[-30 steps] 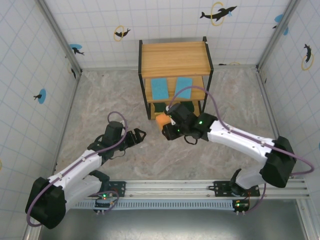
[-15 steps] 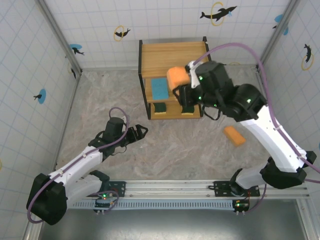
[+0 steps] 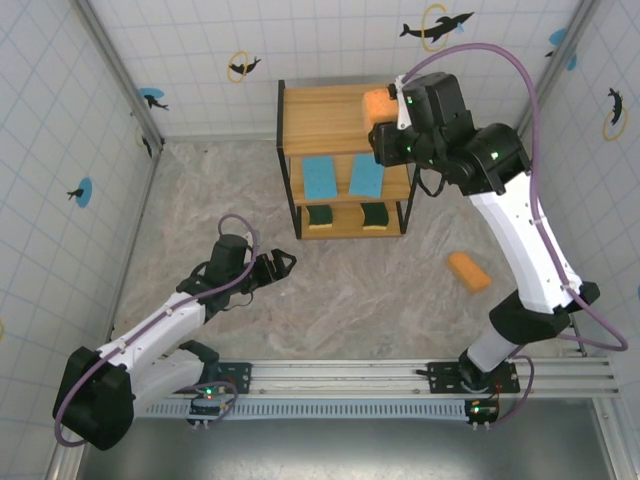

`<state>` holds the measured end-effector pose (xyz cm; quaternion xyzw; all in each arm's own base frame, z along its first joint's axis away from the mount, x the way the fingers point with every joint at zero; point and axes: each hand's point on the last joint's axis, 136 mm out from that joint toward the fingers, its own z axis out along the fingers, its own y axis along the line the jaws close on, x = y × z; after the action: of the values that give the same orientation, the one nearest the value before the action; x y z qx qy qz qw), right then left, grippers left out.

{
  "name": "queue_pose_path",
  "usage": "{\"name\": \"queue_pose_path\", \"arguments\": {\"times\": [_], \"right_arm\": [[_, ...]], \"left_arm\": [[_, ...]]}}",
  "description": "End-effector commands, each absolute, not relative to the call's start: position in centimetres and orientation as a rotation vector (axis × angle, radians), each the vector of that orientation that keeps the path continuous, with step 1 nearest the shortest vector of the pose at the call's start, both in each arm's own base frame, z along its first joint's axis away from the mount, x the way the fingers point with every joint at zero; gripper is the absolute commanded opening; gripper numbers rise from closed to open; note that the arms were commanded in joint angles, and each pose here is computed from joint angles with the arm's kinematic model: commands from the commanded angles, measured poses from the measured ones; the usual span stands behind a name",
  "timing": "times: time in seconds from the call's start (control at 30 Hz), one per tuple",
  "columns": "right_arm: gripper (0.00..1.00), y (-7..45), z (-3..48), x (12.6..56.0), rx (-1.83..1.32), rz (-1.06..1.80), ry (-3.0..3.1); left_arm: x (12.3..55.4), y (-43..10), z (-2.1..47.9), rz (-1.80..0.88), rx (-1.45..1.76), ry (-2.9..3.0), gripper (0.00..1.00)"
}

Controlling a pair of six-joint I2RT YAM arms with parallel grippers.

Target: Place and organize the cleaning sponges onto the shelf

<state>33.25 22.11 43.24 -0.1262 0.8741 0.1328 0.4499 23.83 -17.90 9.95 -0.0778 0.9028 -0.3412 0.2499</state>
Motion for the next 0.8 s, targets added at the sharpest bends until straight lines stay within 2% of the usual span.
{"name": "queue_pose_path", "arguments": {"times": [0.0, 0.77], "right_arm": [[0.41, 21.6, 44.5, 34.8, -0.295, 0.296, 2.11], [0.42, 21.2, 40.8, 42.6, -0.231, 0.146, 2.138]], "left_arm": [[24.2, -18.4, 11.5, -0.94, -0.156, 2.43, 0.98], [24.2, -18.2, 11.2, -0.925, -0.184, 2.448, 0.98]]}}
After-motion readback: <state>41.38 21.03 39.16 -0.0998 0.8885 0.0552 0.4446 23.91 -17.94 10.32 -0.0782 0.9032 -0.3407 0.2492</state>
